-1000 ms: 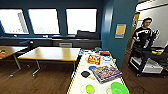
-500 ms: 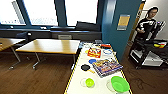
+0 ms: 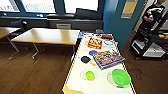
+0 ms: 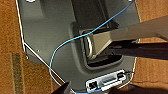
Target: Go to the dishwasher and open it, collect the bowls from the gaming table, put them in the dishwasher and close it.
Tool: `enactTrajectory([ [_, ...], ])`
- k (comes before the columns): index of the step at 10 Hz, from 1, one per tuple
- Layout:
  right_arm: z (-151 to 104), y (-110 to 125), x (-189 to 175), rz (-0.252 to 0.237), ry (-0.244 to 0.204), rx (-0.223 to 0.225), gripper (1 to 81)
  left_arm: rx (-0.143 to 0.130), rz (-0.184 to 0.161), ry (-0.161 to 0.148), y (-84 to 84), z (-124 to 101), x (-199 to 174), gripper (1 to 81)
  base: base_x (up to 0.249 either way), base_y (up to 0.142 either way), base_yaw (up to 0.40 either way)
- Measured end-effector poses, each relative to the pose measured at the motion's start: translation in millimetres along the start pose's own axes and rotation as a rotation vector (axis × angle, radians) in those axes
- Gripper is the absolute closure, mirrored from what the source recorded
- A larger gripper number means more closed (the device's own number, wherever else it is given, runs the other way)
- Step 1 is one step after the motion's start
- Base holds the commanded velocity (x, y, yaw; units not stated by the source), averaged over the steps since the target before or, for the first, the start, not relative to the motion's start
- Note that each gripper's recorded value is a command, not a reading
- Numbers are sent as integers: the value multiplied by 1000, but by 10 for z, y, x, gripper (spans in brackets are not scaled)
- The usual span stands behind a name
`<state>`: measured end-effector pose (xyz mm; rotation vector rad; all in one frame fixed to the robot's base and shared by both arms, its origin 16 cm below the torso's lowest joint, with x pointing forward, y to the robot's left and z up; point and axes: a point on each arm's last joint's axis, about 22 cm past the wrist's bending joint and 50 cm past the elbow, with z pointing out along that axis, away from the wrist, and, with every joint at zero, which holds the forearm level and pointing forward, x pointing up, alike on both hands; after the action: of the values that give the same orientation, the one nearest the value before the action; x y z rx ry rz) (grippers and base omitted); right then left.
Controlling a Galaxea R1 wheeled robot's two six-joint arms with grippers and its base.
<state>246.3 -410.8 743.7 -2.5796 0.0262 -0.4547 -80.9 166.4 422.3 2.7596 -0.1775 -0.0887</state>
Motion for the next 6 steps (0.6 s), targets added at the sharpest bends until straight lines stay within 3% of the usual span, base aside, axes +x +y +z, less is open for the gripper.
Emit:
enactTrajectory([
  [1,20,-25,206,-1,-10,1,10,0,-7,-17,-8,-6,-74,10,0,0,0],
  [6,-189,-92,1258,-15,27,-36,10,0,-11,-19,-28,-5,-54,10,0,0,0],
])
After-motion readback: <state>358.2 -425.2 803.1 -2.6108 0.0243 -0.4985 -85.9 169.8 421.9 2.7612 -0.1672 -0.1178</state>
